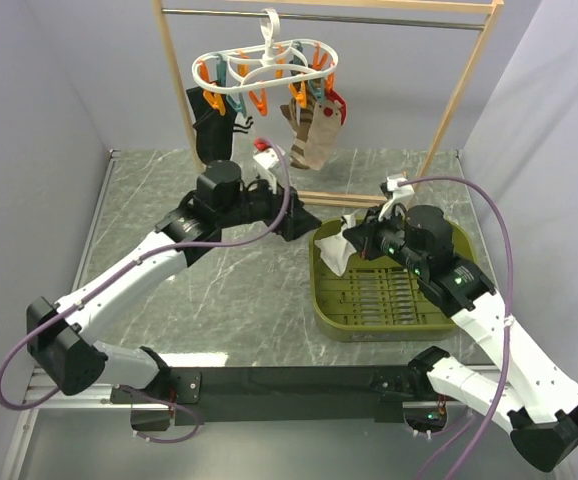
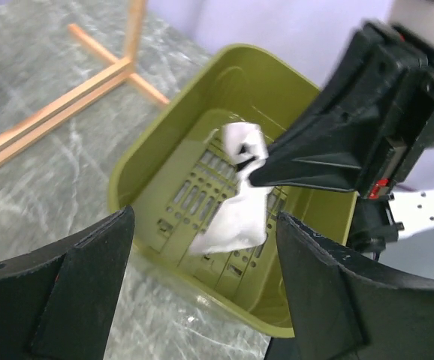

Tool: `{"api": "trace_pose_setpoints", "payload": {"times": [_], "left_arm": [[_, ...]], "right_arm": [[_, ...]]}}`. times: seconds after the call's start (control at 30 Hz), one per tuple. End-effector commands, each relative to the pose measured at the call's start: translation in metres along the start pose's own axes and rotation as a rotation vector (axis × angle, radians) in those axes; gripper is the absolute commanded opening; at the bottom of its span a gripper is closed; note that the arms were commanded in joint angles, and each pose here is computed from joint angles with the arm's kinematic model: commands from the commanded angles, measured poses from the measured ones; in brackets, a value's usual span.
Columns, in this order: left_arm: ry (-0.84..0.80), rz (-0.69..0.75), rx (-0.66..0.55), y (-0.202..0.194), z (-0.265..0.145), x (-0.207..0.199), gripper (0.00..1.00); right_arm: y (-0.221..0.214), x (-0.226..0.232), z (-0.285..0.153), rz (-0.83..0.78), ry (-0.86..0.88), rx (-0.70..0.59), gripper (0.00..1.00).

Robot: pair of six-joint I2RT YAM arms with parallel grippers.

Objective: Clip the socks to the hanger
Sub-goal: Pick up the sock from the bin.

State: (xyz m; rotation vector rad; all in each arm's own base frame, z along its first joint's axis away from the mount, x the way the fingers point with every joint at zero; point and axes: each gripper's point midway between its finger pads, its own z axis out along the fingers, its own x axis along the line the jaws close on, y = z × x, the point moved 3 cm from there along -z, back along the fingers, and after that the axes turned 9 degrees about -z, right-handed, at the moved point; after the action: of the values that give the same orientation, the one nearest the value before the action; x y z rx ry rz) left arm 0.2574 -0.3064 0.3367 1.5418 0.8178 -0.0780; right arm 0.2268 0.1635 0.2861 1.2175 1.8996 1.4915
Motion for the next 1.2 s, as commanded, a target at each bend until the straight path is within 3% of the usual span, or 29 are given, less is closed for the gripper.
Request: {"api": "trace_pose_setpoints", "payload": {"times": [0.0,0.27,0.7,0.8,0.9,1.0,1.03,1.1,1.13,1.17], "left_arm": [[-0.131,0.144,-0.034,0.017,0.009,-0.033,0.81],[-0.019,0.053,-0.099,0.048,0.029,-0.026,0.81],[-0.033,0.079,-0.058,0.032,0.045,-0.038,0.77],[-0.004,0.083,-0.032,0.028,0.052,-0.034,0.73],[-0.005,0.083,-0.019,0.024,0.056,-0.033,0.63],[-0.002,0.073,-0.031,0.026,0.058,-0.033,0.47],[0.000,0.069,-0.034,0.027,0.058,-0.033,0.32],[0.008,0.056,-0.032,0.027,0.060,-0.032,0.17],[0.013,0.054,-0.034,0.028,0.060,-0.031,0.01],[0.023,0.046,-0.049,0.031,0.059,-0.031,0.01]], "right_arm": [[0.046,0.021,-0.007,-0.083,0.119,-0.135,0.00],[0.044,0.024,-0.010,-0.151,0.114,-0.123,0.00],[0.053,0.028,-0.007,-0.187,0.102,-0.130,0.00],[0.052,0.028,-0.004,-0.196,0.102,-0.118,0.00],[0.054,0.030,-0.005,-0.204,0.102,-0.126,0.00],[0.053,0.029,-0.005,-0.207,0.100,-0.120,0.00],[0.053,0.030,-0.005,-0.208,0.100,-0.120,0.00],[0.053,0.028,-0.006,-0.206,0.089,-0.121,0.00],[0.053,0.028,-0.006,-0.204,0.086,-0.122,0.00],[0.052,0.026,-0.007,-0.202,0.076,-0.125,0.00]]}}
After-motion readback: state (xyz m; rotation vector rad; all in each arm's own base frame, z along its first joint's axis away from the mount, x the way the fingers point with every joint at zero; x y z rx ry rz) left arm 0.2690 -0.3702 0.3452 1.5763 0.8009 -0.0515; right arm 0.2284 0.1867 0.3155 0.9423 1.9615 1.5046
